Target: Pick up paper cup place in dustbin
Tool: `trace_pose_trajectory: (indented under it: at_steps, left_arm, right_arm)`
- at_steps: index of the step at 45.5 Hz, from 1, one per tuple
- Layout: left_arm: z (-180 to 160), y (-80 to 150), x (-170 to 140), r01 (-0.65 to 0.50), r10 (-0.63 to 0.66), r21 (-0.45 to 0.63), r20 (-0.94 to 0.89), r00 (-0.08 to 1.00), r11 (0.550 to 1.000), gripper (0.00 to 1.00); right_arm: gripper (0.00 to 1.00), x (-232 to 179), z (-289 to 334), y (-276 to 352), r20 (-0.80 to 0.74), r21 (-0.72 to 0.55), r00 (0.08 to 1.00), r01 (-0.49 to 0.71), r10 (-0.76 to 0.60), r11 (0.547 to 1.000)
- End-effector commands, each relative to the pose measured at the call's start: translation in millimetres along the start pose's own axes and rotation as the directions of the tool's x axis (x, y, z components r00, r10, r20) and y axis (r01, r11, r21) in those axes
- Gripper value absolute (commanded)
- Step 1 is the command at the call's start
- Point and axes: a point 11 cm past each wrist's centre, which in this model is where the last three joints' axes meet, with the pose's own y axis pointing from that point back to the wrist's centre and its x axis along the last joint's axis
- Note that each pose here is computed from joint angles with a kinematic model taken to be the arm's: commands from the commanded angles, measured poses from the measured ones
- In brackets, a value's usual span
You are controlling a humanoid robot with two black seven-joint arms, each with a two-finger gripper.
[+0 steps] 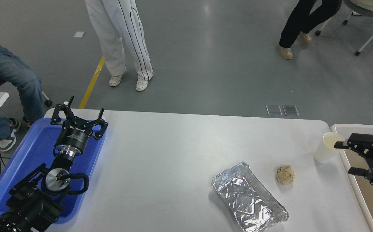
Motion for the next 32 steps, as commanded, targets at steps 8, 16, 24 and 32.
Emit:
trace_pose_trajectory:
  at_steps: [8, 16, 24, 32]
  left_arm:
    - [-0.5, -0.2, -0.5, 0.001, -0.001, 0.0, -0.001, 1.0, 1.0, 1.0]
    - [0.3, 0.1, 0.2, 0.0, 0.0, 0.0, 0.001, 1.0, 1.0, 1.0]
    - [0.3, 0.1, 0.2, 0.0, 0.0, 0.0, 0.001, 1.0, 1.0, 1.0]
    - [0.3, 0.1, 0.2, 0.0, 0.0, 0.0, 0.001, 1.0, 1.0, 1.0]
  right_arm:
    - [1.0, 18.4, -50.0, 29.9, -0.245, -0.251, 0.953, 0.114, -0.177, 0.961]
    - [1.0, 32.0, -95.1, 62.2, -0.387, -0.393, 0.883, 0.101, -0.264, 0.914]
    - [1.0, 42.4, -142.3, 93.9, -0.482, -0.394, 0.849, 0.009, -0.215, 0.919]
    - [1.0, 29.9, -163.5, 90.4, -0.555, -0.447, 0.78, 0.014, -0.289, 0.895]
